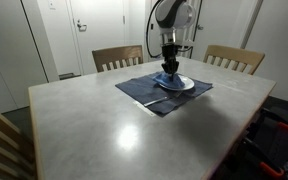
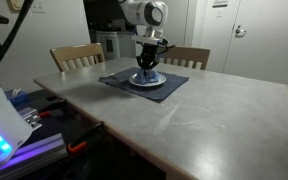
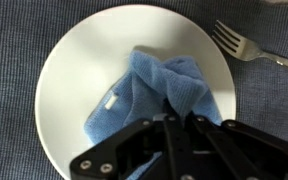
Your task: Put the fork on the blue mat, wipe the plate with the cloth, and then put the fork back on the plate
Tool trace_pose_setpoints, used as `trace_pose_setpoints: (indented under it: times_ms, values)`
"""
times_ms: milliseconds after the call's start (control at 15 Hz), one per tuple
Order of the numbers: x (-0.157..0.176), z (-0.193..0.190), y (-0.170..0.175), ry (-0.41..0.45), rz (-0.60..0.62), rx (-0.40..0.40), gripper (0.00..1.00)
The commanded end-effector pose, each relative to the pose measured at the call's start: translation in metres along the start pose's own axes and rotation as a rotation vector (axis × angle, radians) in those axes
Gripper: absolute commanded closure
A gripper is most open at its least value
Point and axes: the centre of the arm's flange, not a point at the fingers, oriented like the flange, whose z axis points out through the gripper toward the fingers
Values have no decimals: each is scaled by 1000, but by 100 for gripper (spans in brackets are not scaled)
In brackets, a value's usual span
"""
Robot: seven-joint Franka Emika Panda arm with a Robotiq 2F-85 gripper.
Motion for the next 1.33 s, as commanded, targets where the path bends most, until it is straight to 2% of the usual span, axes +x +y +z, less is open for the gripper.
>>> trace_pose_setpoints:
  times_ms: [0,600,1267]
  values:
    - [-12,-15,-2,-20,-27,27,98]
    - [-27,-4,-13,-92,-91,49,98]
    - [-39,22,8,-366,-42,69,98]
